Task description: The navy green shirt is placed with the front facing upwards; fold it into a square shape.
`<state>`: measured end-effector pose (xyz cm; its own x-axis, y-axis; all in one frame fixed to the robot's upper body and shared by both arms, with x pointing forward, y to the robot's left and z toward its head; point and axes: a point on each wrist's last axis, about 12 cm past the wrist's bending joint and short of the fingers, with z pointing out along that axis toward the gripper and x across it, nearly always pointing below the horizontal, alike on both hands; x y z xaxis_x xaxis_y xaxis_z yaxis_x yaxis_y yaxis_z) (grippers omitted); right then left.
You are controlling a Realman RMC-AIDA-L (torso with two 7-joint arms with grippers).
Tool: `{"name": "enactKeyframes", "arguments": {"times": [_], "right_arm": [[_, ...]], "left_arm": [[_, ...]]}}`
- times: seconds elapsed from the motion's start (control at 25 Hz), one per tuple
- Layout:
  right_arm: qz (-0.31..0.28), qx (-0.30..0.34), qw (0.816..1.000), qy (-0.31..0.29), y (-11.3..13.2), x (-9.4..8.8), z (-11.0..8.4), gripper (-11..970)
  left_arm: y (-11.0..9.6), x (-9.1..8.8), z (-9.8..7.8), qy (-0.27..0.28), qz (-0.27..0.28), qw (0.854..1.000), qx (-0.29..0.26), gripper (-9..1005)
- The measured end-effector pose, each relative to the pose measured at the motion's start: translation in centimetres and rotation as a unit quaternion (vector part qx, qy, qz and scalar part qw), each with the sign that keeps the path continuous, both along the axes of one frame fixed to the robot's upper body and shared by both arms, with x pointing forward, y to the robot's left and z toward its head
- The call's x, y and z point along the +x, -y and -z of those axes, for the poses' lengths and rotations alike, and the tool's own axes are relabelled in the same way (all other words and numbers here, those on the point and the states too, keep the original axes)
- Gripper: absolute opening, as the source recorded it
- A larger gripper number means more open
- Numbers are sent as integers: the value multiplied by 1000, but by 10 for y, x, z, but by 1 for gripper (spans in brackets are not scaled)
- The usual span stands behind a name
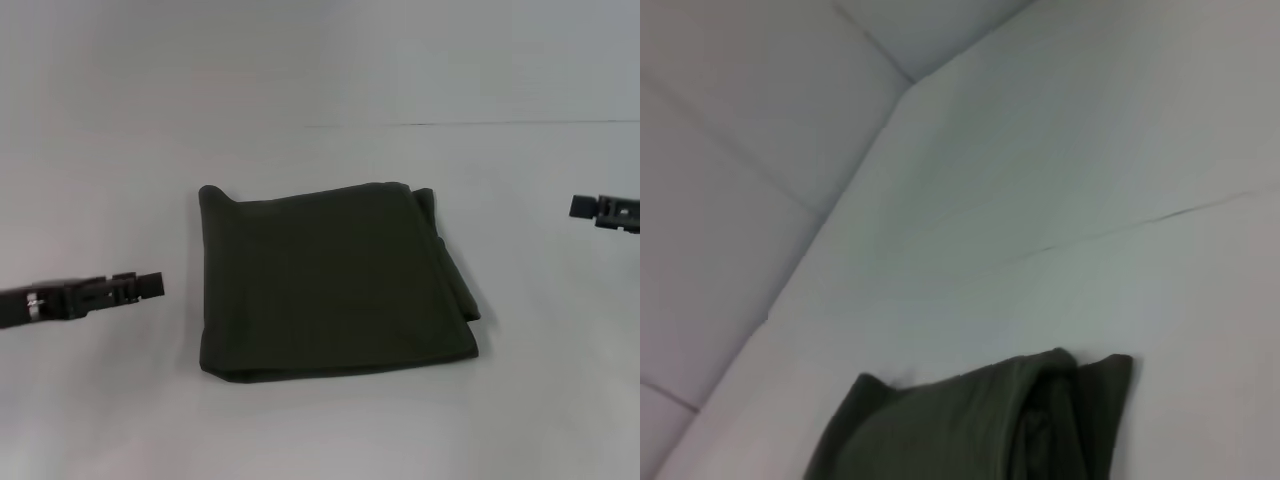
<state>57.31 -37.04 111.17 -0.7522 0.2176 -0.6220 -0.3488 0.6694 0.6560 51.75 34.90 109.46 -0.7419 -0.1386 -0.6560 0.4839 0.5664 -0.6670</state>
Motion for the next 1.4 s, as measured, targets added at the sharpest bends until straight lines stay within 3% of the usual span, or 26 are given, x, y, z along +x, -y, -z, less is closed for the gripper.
{"name": "enactKeyframes", "arguments": {"times": [0.2, 0.36, 0.76, 1.4], "right_arm": [[-89, -53, 992, 70, -27, -1, 8, 883], [-168, -96, 974, 115, -73, 4, 7, 884], [-239, -118, 952, 148, -115, 10, -1, 883], [-232, -119, 952, 162, -116, 8, 5, 884]], "left_arm": [[19, 30, -17, 37, 87, 992, 82, 716], [46, 51, -30, 40, 153, 980, 120, 898], [58, 66, -44, 68, 170, 974, 135, 963], [80, 73, -50, 87, 201, 965, 142, 964]]}}
